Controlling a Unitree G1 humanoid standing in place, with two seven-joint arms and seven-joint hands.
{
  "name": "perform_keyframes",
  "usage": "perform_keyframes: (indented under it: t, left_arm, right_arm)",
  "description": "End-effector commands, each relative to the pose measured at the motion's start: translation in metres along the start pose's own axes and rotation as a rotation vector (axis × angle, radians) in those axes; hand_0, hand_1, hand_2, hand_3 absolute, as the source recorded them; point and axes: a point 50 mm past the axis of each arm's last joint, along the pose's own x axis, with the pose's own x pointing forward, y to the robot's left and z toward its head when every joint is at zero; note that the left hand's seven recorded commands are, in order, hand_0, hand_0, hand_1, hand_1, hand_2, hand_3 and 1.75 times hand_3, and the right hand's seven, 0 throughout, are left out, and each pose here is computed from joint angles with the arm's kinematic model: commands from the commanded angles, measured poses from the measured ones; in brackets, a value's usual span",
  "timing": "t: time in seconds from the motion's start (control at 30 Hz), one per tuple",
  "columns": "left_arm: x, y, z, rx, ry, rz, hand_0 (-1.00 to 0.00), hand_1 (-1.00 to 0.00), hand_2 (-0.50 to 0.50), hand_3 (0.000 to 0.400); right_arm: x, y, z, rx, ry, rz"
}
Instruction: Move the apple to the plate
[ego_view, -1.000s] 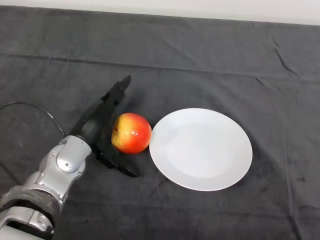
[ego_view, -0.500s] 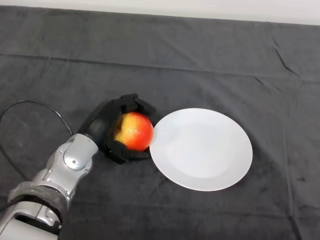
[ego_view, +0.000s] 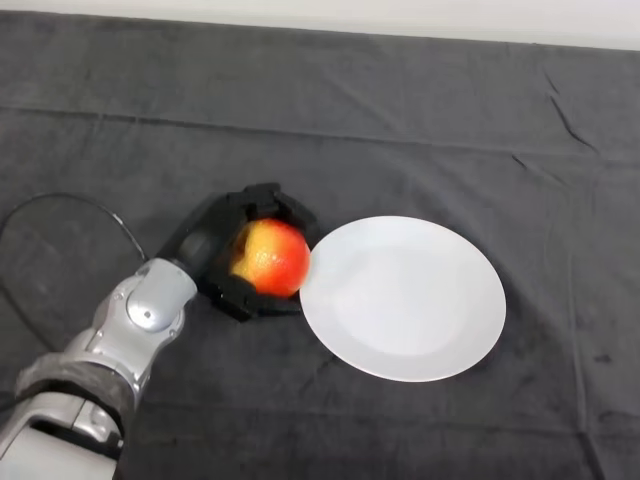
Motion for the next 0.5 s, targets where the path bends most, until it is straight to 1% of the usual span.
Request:
perform_keyframes:
  t: [0.03, 0.23, 0.5]
  left_arm:
    - [0.01, 0.011, 0.015, 0.042, -0.055, -0.001, -1.0, -1.0, 0.0, 0.4]
    - [0.016, 0.009, 0.028, 0.066, -0.102, 0.006, -1.0, -1.0, 0.0, 0.4]
    - [0.021, -0.006, 0.043, 0.091, -0.171, -0.014, -1.0, -1.0, 0.0, 0.4]
  right_arm:
    - [-0.0772, -0.0099, -0.0629, -0.029, 0.399, -0.025]
    - [-0.0769, -0.0096, -0.0628, -0.029, 0.399, -0.025]
    - [-0.0767, -0.0099, -0.0629, -0.03, 0.4, -0.025]
